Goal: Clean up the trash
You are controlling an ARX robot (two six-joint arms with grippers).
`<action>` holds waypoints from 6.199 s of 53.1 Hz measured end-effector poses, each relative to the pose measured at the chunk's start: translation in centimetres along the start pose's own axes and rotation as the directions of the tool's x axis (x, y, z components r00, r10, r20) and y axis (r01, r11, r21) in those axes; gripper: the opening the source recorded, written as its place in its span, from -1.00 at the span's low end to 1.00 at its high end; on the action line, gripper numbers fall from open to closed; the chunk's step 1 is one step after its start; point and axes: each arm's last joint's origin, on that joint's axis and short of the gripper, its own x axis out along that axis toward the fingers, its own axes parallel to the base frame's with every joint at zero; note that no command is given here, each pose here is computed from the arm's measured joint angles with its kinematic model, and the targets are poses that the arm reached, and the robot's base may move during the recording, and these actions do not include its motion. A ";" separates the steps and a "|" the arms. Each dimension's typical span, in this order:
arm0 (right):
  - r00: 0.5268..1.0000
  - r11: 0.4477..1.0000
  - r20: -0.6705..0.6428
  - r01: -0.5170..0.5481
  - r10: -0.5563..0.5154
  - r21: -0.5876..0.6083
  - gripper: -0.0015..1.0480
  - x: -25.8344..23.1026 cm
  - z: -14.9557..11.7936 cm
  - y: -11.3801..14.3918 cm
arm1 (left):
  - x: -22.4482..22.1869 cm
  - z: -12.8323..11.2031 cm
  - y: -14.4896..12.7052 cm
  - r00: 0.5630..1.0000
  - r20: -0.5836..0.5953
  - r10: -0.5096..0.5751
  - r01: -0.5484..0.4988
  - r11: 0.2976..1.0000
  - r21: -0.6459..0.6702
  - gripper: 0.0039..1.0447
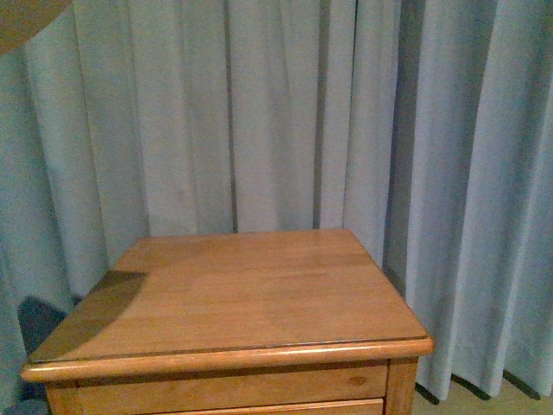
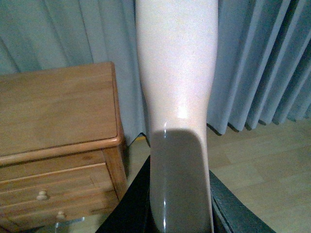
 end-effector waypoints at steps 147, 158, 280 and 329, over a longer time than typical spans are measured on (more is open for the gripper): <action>1.000 1.000 -0.005 0.000 0.000 -0.005 -0.63 0.2 -0.3 0.0 | -0.1 -0.2 0.1 1.000 -0.002 0.008 -0.008 1.000 -0.007 -0.49; 1.000 1.000 0.006 0.002 -0.002 0.002 -0.63 0.0 -0.2 -0.1 | 0.1 0.1 0.0 0.979 -0.171 -0.115 0.101 0.991 -0.090 -0.49; 1.000 1.000 0.003 0.002 -0.002 0.000 -0.63 0.1 -0.2 -0.1 | 23.9 -10.4 0.5 0.657 -0.581 -0.480 0.694 0.685 0.220 -0.49; 1.000 1.000 0.003 0.002 -0.002 0.000 -0.63 0.1 -0.2 -0.1 | 24.1 -11.5 0.6 0.625 -0.609 -0.489 0.711 0.679 0.184 -0.49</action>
